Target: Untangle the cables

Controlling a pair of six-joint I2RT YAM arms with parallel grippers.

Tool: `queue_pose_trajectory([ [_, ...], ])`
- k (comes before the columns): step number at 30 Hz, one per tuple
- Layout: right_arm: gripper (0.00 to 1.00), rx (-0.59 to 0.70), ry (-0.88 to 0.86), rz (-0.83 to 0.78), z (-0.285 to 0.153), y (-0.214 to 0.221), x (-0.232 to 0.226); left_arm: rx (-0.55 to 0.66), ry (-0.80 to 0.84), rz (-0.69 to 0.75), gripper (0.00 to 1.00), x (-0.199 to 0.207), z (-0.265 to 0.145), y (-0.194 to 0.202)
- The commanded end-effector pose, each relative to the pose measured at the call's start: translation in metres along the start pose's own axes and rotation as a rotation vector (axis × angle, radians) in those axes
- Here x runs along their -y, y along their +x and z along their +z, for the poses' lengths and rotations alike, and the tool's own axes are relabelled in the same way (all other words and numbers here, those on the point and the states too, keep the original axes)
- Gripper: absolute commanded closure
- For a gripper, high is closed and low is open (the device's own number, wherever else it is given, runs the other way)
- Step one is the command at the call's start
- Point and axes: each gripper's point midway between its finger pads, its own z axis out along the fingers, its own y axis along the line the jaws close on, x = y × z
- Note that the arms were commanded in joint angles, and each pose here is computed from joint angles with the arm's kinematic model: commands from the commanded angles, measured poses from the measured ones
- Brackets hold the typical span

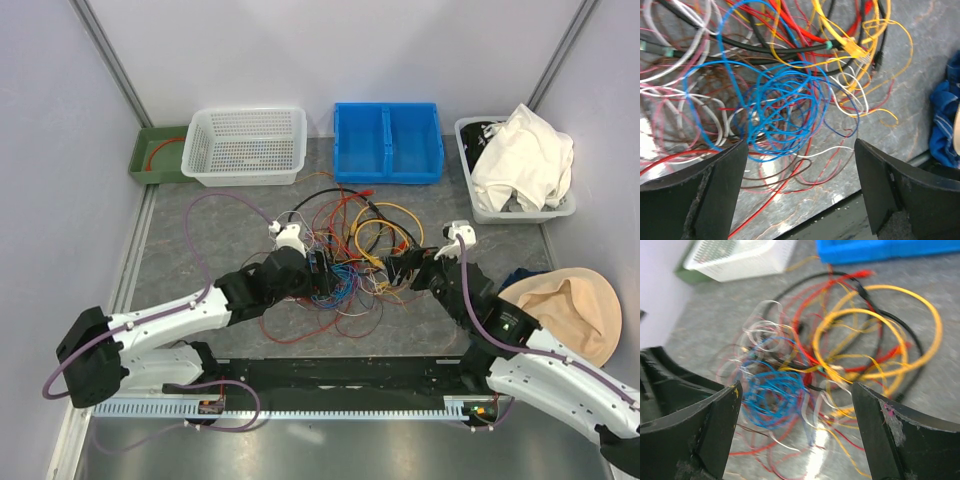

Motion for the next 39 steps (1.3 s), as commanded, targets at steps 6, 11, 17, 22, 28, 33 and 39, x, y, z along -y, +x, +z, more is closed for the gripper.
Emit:
queue_pose_trajectory([
  [6, 0.02, -0.008, 0.075, -0.056, -0.019, 0.001, 0.025, -0.127, 0.066, -0.016, 0.19, 0.011, 0.039, 0.041],
  [11, 0.02, -0.027, 0.089, -0.049, -0.020, 0.004, 0.027, -0.173, 0.015, 0.007, 0.28, 0.004, 0.051, 0.052],
  [17, 0.02, -0.010, 0.088, -0.035, -0.024, -0.003, 0.025, -0.029, 0.011, 0.093, 0.90, 0.023, 0.029, -0.007],
  [22, 0.02, 0.013, 0.084, -0.043, -0.023, -0.012, 0.022, 0.139, 0.054, 0.137, 0.92, 0.055, -0.027, -0.082],
  [28, 0.02, 0.015, 0.009, -0.065, -0.011, -0.012, 0.004, 0.321, 0.089, 0.230, 0.98, 0.086, -0.100, -0.164],
  [33, 0.02, 0.037, 0.048, -0.060, 0.000, -0.020, 0.003, 0.480, 0.121, 0.279, 0.98, 0.117, -0.158, -0.232],
  [39, 0.02, 0.157, -0.138, -0.013, -0.008, -0.048, -0.031, 0.557, 0.144, 0.299, 0.98, 0.131, -0.185, -0.260],
])
